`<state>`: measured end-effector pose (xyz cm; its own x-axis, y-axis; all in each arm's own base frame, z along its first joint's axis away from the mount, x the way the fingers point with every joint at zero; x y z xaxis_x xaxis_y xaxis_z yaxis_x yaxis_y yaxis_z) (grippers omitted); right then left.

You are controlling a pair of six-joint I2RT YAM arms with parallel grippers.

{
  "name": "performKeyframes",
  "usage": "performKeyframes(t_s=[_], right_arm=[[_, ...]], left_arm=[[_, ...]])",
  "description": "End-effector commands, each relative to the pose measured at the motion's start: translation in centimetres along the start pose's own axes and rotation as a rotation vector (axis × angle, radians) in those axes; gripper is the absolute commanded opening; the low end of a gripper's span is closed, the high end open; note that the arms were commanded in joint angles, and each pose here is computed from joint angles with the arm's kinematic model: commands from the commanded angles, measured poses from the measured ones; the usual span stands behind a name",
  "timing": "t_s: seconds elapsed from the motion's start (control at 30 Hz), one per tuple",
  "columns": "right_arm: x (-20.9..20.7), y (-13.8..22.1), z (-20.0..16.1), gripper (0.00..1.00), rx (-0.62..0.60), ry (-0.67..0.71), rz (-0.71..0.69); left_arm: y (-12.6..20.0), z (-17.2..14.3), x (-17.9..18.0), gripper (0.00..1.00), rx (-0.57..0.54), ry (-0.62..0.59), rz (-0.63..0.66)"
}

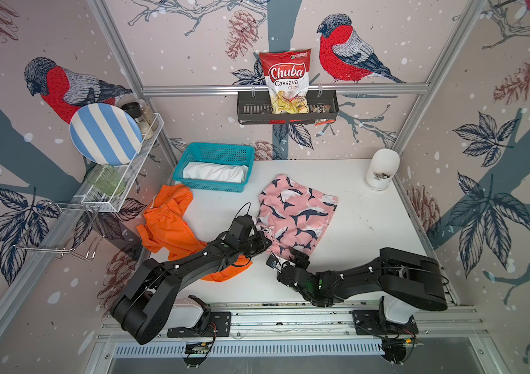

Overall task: Roll up the shorts
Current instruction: Roll the shorts at the center of the board.

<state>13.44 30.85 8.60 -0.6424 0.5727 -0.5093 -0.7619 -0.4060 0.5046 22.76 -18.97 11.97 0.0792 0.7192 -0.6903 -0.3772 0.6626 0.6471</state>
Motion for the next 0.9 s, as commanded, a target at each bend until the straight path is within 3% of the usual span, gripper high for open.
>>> performKeyframes(t_s=[0.0,0.1,0.13,0.17,0.23,0.33,0.43,0.67,0.87], right_arm=[[-0.9,0.0,1.5,0.76,-0.083,-0.007,-0.069],[-1.0,0.3,1.7,0.65,-0.096,-0.011,-0.062],[-1.0,0.4,1.7,0.55,-0.096,-0.015,-0.05],[-1.0,0.5,1.8,0.38,-0.093,-0.022,-0.036],[-0.8,0.6,1.6,0.2,-0.073,-0.035,-0.007],[-0.6,0.6,1.3,0.05,-0.011,-0.083,0.035],[-0.3,1.0,1.1,0.0,0.051,-0.19,0.134],[0.4,0.9,0.9,0.0,0.221,-0.603,0.46],[-0.2,-0.7,0.9,0.0,0.295,-0.892,0.74]], left_arm=[[0.2,-0.1,-0.1,0.09,0.007,0.003,-0.005],[0.2,-0.2,0.2,0.09,0.003,0.007,0.0],[0.2,-0.3,0.3,0.09,0.003,0.01,0.004],[0.1,-0.3,0.4,0.09,0.004,0.012,0.004],[0.1,-0.2,0.5,0.09,0.004,0.012,0.006],[-0.1,0.2,0.8,0.15,-0.006,-0.008,0.036],[-0.5,1.0,1.3,0.24,-0.012,-0.029,0.075],[-0.5,3.6,3.2,0.41,-0.038,-0.055,0.167],[1.9,5.0,5.2,0.44,-0.075,-0.075,0.295]])
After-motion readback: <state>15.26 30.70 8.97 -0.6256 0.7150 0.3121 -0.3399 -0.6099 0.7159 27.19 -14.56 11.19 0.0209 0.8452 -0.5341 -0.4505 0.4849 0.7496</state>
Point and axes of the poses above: each gripper's point midway between its finger pads, its own y axis back along the fingers, its own x axis along the line the jaws close on, z = x × y, the point moved 7 cm from there along y, back along the fingers, and after that the axes turned 9 degrees about -y, right-handed, at the moved point
